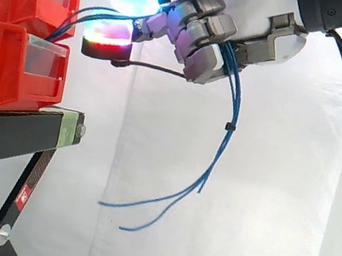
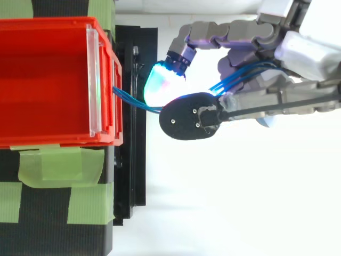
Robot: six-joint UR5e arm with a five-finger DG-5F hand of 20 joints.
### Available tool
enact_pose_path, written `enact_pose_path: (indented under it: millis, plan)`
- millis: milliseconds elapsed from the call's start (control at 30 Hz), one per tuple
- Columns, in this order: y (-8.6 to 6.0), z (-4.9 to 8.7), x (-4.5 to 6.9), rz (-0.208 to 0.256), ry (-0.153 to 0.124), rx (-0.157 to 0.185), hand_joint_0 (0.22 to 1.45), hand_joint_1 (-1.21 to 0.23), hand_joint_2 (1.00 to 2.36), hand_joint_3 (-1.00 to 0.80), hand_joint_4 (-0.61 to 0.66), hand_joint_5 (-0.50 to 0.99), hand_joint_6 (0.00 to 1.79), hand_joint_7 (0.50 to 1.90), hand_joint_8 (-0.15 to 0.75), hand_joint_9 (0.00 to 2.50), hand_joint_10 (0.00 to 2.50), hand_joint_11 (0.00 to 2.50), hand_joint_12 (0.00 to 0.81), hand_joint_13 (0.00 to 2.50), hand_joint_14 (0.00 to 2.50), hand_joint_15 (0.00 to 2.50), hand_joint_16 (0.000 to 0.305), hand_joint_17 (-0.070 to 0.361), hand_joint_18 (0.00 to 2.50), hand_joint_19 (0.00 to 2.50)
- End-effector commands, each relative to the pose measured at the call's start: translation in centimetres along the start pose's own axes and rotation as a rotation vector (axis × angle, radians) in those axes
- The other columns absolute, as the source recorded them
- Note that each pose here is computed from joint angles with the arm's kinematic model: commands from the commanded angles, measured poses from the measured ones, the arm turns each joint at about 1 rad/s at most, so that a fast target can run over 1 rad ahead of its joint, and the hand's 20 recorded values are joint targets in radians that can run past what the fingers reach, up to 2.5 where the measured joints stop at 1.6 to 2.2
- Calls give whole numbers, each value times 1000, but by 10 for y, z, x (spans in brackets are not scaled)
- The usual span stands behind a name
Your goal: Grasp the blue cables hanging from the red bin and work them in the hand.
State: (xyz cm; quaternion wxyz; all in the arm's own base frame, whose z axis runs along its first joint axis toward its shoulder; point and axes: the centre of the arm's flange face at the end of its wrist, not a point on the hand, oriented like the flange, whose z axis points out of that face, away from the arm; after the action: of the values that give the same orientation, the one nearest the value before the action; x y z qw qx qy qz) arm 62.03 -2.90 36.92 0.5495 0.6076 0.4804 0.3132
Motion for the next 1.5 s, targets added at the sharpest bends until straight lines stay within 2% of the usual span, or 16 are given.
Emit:
enact_pose_path:
  millis: [0,33,100,133,233,300,333,433,667,733,800,900,1267,1300,1333,1467]
  plan:
    - [0,0,1,-1,14,3,1152,-646,1012,-96,236,250,2,1239,511,782,2500,2500,522,833,2500,1889,60,134,1199,1374]
    - [0,0,1,-1,17,3,1168,-643,1056,173,235,297,0,1262,511,782,2500,2500,522,833,2500,1889,60,134,1199,1374]
    - [0,0,1,-1,17,3,1131,-637,1120,166,236,320,0,1285,511,782,2500,2500,522,833,2500,1889,60,134,1199,1374]
    - [0,0,1,-2,17,4,1125,-651,1004,93,242,303,0,1279,511,782,2500,2500,522,833,2500,1889,60,134,1199,1374]
    - [0,0,1,-2,15,4,1092,-650,1017,-278,231,270,2,1255,511,782,2500,2500,522,833,2500,1889,60,134,1199,1374]
    - [-1,-1,1,-5,15,8,1122,-646,1017,-142,236,270,3,1246,511,782,2500,2500,522,833,2500,1889,60,134,1199,1374]
    - [-1,-1,1,-5,15,9,1154,-649,1005,81,242,284,3,1244,511,782,2500,2500,522,833,2500,1889,60,134,1199,1374]
    - [-2,-2,0,-14,18,20,1166,-648,1014,169,238,314,2,1264,511,782,2500,2500,522,833,2500,1889,60,134,1199,1374]
    - [-3,-3,2,-24,43,29,1021,-644,1019,-445,242,273,2,1268,511,782,2500,2500,522,833,2500,1889,60,134,1199,1374]
    - [-3,-3,2,-26,43,30,1072,-636,1021,-285,247,279,2,1263,511,782,2500,2500,522,833,2500,1889,60,134,1199,1374]
    - [-3,-3,2,-31,40,30,1120,-648,1007,150,241,309,44,1272,511,782,2500,2500,522,833,2500,1889,60,134,1199,1374]
    - [-3,-3,0,-33,37,32,1072,-637,1158,268,250,295,182,1230,511,782,2500,2500,522,833,2500,1889,60,134,1199,1374]
    - [-3,-2,-2,-32,34,32,974,-681,1241,119,274,270,246,1185,511,782,2500,2500,522,833,2500,1889,60,134,1199,1374]
    - [-3,-2,-2,-32,34,32,999,-693,1152,102,274,270,243,1193,511,782,2500,2500,522,833,2500,1889,60,134,1199,1374]
    - [-4,-2,-3,-33,33,34,1015,-716,1007,-35,271,270,215,1214,511,782,2500,2500,522,833,2500,1889,60,134,1199,1374]
    - [-4,-1,-5,-38,28,36,910,-673,1017,-421,245,265,99,1277,511,782,2500,2500,522,833,2500,1889,60,134,1199,1374]
